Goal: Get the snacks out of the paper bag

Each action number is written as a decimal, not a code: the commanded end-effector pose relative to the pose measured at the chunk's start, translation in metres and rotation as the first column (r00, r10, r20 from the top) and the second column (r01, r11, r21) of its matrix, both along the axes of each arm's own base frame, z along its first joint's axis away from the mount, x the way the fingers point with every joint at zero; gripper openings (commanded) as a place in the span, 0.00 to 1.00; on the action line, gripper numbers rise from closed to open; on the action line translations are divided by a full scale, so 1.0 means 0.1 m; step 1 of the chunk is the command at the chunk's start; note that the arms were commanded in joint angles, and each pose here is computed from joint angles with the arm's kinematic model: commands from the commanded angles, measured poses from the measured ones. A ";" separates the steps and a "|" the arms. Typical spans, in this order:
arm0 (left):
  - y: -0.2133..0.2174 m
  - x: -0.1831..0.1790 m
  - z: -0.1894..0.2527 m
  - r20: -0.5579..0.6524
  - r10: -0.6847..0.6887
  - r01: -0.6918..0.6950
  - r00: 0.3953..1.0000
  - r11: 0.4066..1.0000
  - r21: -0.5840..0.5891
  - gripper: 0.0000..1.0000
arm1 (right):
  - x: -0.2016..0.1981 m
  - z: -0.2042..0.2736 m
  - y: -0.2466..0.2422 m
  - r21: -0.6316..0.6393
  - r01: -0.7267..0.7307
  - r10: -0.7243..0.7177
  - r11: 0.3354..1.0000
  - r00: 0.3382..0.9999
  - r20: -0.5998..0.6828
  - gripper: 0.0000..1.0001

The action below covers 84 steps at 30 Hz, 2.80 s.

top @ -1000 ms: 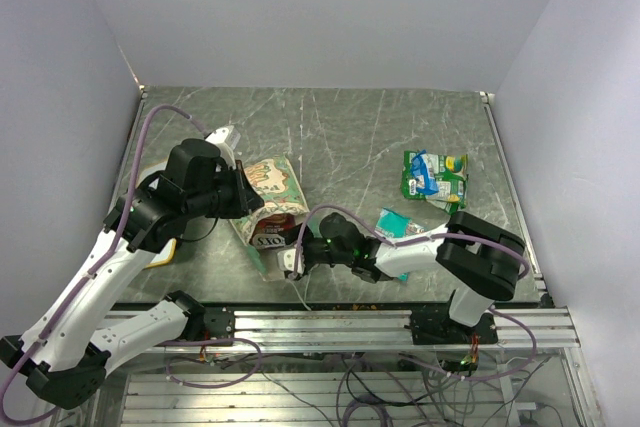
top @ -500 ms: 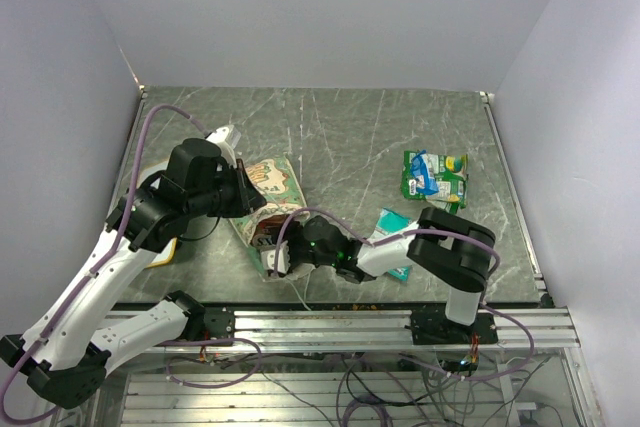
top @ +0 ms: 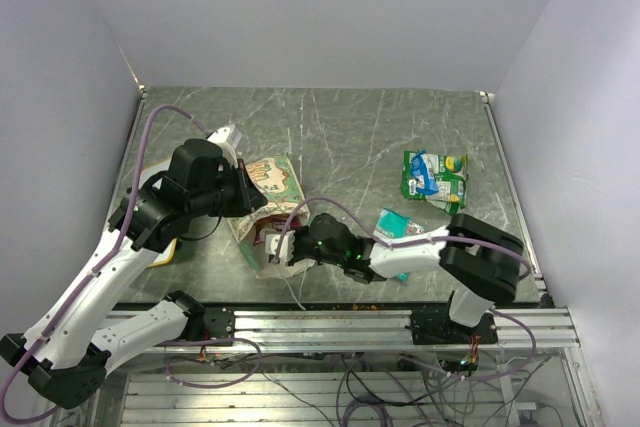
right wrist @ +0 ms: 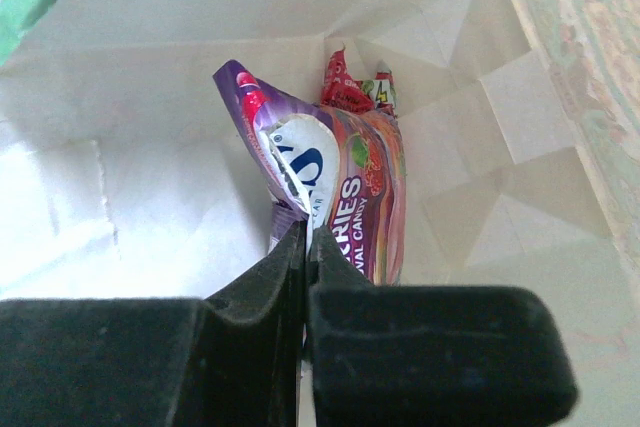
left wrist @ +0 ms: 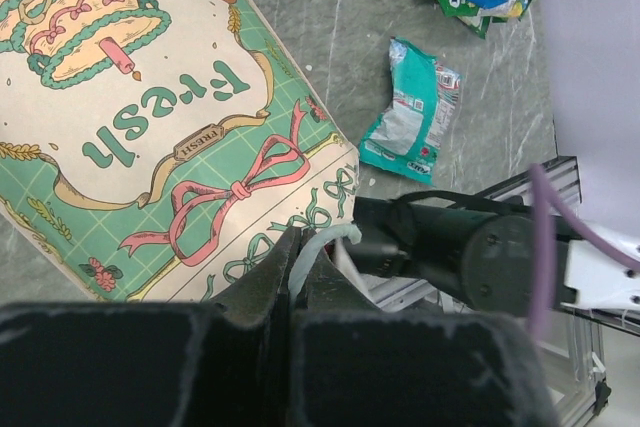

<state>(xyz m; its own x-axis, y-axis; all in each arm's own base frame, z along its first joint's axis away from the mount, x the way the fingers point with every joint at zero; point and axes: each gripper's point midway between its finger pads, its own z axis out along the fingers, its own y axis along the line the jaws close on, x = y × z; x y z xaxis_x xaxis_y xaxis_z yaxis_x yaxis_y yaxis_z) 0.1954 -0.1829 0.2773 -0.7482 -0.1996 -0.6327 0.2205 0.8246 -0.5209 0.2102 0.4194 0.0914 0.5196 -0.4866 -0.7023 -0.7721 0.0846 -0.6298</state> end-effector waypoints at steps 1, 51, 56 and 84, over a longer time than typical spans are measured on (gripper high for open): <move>0.02 0.12 0.06 0.049 0.031 -0.032 0.998 0.999 0.010 0.07 | -0.22 0.17 -0.15 0.022 0.010 -0.008 1.000 0.995 -0.097 0.00; 0.39 0.06 0.24 0.043 0.228 -0.230 0.973 0.973 0.027 0.07 | 0.15 1.27 -2.90 -0.228 0.955 -0.865 -0.188 -0.271 -0.423 0.00; 0.41 0.05 0.26 0.051 0.225 -0.228 0.973 0.973 0.039 0.07 | 0.32 1.12 -2.78 -0.310 0.944 -0.984 0.115 0.066 -0.165 0.00; 0.28 0.14 0.20 0.039 0.193 -0.194 0.980 0.980 0.032 0.07 | 0.05 0.21 -2.66 -0.574 0.447 -0.519 0.686 0.854 0.044 0.00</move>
